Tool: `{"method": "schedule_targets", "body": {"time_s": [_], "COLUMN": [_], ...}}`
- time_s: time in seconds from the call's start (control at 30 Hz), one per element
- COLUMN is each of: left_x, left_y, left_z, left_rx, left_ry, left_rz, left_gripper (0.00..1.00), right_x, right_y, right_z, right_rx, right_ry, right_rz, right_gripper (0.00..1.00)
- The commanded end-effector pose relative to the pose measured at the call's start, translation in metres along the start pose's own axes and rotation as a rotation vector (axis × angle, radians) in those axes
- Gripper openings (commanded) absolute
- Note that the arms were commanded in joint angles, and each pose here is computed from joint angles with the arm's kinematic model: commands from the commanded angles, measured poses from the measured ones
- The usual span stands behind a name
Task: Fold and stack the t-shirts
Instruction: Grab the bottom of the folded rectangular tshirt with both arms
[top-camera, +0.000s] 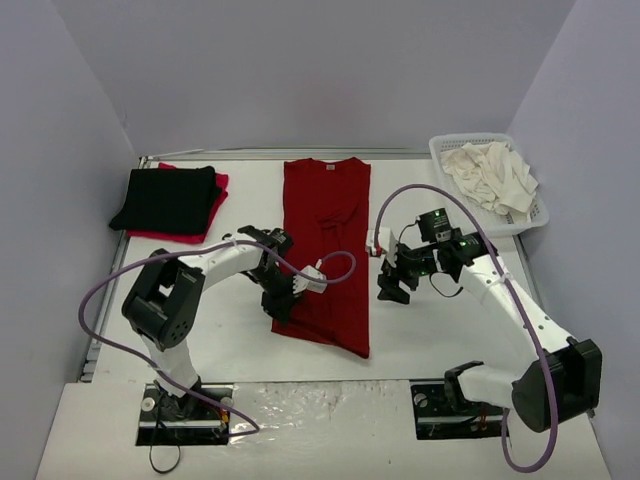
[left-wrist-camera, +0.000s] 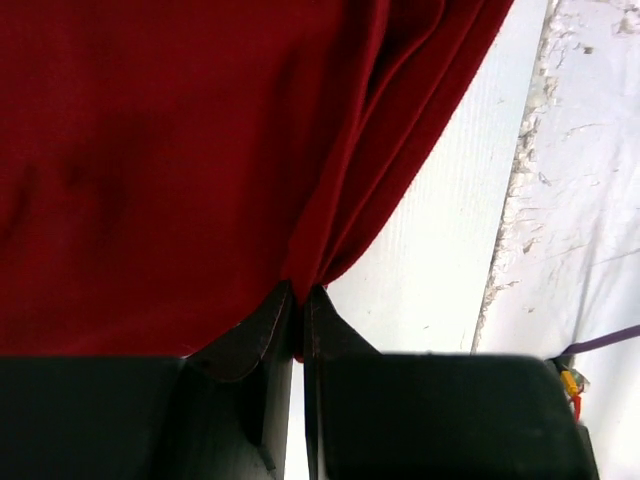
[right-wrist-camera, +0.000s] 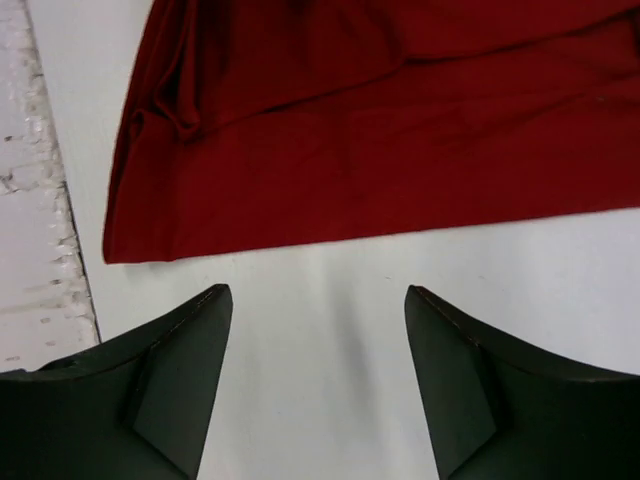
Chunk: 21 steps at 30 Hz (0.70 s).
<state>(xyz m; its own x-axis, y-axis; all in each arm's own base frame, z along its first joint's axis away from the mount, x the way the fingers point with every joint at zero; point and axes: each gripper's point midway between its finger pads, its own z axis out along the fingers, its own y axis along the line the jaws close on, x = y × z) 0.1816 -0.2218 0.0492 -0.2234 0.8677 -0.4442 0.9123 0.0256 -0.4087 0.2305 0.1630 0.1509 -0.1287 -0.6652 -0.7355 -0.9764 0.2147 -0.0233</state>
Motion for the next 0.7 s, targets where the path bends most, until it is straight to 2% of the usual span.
{"method": "schedule_targets", "body": {"time_s": [0.0,0.3,0.67], "left_x": [-0.01,-0.013,-0.013], "left_y": [-0.015,-0.011,0.002], "left_z": [-0.01,-0.007,-0.011], "left_rx": [0.095,0.115,0.121], "left_ry": [-0.055,-0.078,-0.1], "left_rz": [0.0,-0.051,-0.124], "left_gripper": [0.02,0.02,0.02], "right_x": [0.007,0.032,0.034], "right_y": [0.024,0.06,0.083], "right_z": [0.013,0.036,0.059], "right_rx": [-0.084,-0.173,-0.245], "right_ry": [0.028,0.173,0.297], "right_rz": [-0.027,-0.101,-0.132], "right_gripper": [0.66,0.63,0.62]}}
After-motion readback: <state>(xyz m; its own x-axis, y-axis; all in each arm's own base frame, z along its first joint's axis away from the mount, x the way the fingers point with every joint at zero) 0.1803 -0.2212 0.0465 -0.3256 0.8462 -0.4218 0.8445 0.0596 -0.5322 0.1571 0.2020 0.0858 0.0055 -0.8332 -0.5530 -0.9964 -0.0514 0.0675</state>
